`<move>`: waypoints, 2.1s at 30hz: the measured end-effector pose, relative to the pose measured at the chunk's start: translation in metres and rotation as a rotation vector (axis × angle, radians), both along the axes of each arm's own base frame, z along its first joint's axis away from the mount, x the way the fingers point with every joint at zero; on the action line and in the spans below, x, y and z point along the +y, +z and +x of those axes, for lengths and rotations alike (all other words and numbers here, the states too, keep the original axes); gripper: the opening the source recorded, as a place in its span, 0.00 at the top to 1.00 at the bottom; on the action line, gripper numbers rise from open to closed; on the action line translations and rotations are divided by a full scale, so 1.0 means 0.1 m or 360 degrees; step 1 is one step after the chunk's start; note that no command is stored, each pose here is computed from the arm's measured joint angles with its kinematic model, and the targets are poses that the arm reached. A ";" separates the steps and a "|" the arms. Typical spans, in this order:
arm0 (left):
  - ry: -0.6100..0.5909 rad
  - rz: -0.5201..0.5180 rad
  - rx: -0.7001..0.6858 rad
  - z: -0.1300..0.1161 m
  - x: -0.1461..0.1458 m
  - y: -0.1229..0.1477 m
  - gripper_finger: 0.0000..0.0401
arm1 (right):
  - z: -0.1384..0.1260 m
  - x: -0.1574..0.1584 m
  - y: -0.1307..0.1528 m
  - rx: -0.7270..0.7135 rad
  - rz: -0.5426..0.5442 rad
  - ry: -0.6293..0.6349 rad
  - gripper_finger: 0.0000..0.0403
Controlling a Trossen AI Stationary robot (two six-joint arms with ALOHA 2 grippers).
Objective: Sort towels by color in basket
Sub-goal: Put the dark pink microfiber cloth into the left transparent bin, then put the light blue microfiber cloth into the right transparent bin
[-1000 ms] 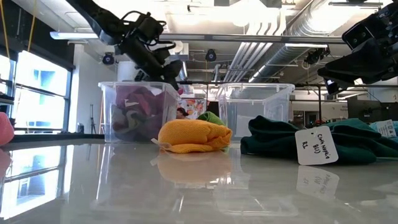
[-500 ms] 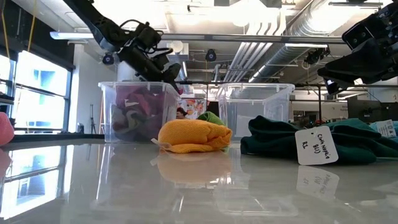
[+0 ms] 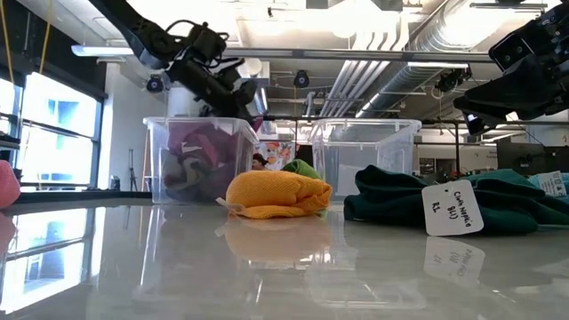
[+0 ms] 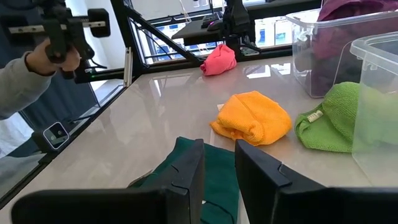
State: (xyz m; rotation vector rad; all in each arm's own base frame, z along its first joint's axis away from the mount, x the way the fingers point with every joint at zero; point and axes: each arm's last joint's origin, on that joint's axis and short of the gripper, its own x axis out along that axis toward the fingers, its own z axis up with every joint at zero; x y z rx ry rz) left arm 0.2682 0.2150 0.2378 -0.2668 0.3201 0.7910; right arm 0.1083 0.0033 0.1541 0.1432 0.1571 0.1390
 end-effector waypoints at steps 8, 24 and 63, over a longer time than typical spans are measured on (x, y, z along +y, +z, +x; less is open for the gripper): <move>-0.0050 0.0154 0.0049 -0.06 -0.32 0.34 1.00 | 0.00 0.00 0.00 -0.0001 0.0000 0.0001 0.80; 0.0180 -0.0263 0.0518 -0.38 -0.42 -0.27 0.98 | 0.00 0.00 0.00 -0.0001 0.0001 0.0007 0.80; -0.0806 0.0721 -0.0297 -0.13 -2.01 -0.34 0.68 | 0.01 -0.03 0.16 -0.0173 0.0720 -0.0193 0.80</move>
